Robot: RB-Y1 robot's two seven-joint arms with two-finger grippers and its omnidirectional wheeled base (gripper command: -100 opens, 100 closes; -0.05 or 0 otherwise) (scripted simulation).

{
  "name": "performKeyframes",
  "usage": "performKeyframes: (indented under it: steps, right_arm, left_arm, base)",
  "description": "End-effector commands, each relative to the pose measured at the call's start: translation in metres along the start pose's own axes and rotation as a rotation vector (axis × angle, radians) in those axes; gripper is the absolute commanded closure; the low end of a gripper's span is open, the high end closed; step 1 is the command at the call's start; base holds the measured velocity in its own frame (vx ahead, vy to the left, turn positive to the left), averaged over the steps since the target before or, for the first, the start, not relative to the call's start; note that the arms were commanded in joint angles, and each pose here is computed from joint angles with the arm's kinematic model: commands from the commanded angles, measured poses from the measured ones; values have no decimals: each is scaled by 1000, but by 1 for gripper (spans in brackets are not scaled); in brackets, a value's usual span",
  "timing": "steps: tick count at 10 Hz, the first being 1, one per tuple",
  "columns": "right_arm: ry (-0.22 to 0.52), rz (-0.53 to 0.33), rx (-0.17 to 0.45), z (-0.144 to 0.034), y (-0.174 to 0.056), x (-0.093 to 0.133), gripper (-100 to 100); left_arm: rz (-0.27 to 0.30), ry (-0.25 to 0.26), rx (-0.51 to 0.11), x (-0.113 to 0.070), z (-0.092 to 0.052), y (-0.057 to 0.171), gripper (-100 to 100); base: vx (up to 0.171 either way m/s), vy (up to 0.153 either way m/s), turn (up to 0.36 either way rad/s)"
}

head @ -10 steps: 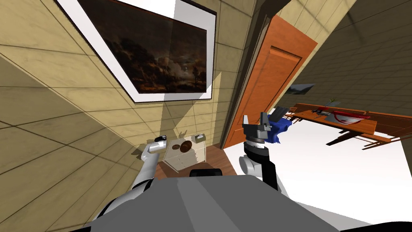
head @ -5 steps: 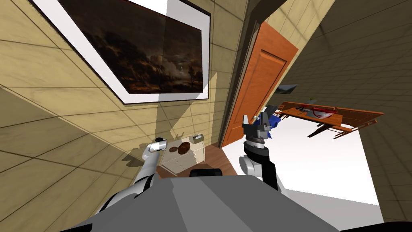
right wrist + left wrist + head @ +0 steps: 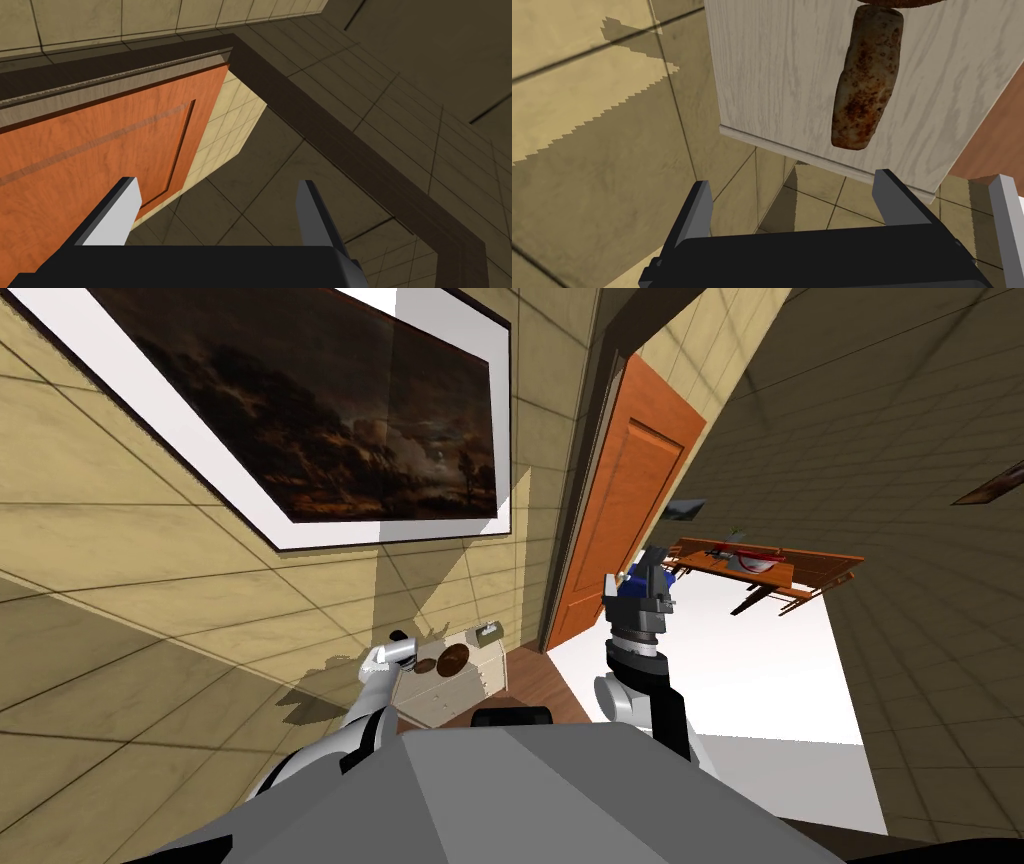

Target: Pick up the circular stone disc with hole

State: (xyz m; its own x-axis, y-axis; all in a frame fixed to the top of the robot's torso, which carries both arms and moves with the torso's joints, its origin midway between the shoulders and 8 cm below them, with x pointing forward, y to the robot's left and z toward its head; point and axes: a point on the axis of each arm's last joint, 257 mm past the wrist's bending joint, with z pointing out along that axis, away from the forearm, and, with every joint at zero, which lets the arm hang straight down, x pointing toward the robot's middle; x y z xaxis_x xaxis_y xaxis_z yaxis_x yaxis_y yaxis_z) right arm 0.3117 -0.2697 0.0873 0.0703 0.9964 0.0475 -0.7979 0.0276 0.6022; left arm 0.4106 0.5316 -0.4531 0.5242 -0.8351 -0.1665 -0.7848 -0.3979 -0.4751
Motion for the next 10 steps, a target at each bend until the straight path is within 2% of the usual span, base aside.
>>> performKeyframes:
  steps: [1,2,4,7,8,9,10]
  right_arm:
    - [0,0,0,0,0,0,0]
    - [0,0,0,0,0,0,0]
    - [0,0,0,0,0,0,0]
    - [0,0,0,0,0,0,0]
    - [0,0,0,0,0,0,0]
    - [0,0,0,0,0,0,0]
    - [0,0,0,0,0,0,0]
  left_arm:
    - [-8,2,-39,-1,2,13,-100]
    - [-22,6,-102,0,6,29,-100]
    - [-35,8,-160,0,8,44,-100]
    - [-67,11,-301,-3,10,80,-100]
    - [-67,11,-300,-3,10,80,-100]
    - [-76,10,-334,-4,9,88,-100]
    - [-76,10,-338,-4,9,89,-100]
  base:
    - [-1,26,-93]
    - [2,27,-137]
    - [4,40,-163]
    - [14,39,-170]
    - [12,36,-44]
    - [12,27,-93]
    - [8,21,-45]
